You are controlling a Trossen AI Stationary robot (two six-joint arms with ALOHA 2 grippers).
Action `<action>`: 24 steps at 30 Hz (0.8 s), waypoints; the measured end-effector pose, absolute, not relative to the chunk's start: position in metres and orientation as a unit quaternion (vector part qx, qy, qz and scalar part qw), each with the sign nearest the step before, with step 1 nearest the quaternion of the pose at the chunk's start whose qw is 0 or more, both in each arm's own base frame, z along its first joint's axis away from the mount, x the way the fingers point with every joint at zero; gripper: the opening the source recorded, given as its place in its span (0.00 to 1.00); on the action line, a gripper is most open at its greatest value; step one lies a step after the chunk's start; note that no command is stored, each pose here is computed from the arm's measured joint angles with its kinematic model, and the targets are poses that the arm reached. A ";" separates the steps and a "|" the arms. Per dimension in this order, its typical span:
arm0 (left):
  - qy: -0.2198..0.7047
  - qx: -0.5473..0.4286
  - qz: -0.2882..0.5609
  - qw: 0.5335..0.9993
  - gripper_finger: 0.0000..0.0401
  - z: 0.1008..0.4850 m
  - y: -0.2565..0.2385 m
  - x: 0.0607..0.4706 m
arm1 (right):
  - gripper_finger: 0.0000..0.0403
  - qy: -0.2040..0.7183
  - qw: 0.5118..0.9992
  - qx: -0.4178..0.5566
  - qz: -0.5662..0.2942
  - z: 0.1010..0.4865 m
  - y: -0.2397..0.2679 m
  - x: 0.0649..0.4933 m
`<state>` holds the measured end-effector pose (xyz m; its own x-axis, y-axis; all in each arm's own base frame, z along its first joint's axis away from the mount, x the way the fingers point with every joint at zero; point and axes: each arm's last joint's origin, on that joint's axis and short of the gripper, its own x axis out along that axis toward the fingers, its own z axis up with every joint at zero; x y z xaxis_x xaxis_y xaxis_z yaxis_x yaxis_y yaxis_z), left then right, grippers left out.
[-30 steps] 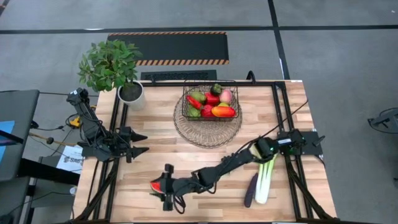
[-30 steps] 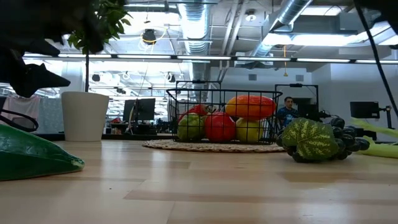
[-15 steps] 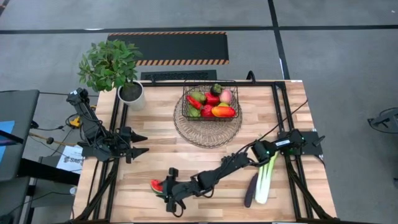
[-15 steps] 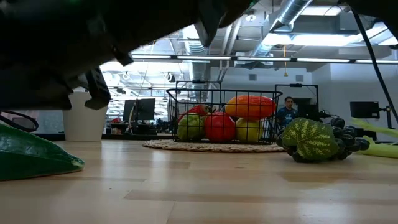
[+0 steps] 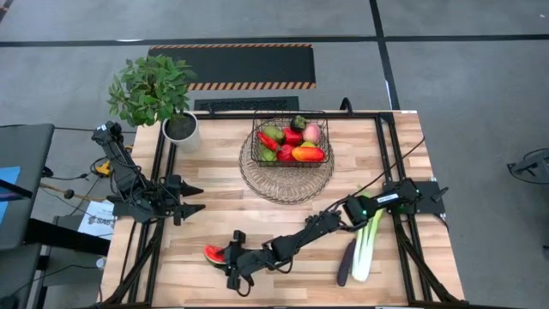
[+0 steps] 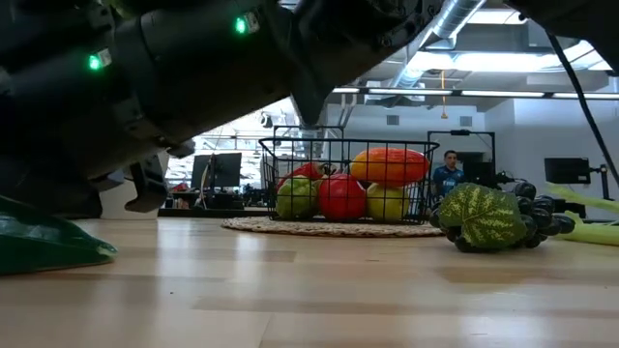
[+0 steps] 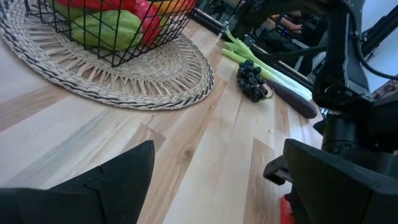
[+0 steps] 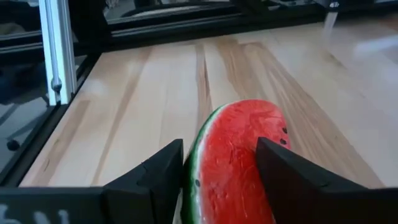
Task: Build produce basket
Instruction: Put the orange watermelon into the black wire basket
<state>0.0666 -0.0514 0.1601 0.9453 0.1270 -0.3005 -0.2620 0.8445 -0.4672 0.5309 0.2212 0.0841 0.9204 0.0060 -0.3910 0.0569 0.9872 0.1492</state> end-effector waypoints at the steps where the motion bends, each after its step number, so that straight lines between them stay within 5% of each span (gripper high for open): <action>1: 0.130 -0.259 0.102 0.951 0.85 0.160 -0.051 0.067 | 0.55 0.195 0.977 0.081 -0.013 0.083 0.221 0.531; 13: 0.130 -0.260 0.102 0.951 0.85 0.160 -0.051 0.067 | 0.31 0.191 0.978 0.078 -0.024 0.083 0.221 0.531; 24: 0.130 -0.260 0.102 0.951 0.85 0.160 -0.051 0.067 | 0.31 0.140 0.985 0.097 -0.013 0.096 0.224 0.533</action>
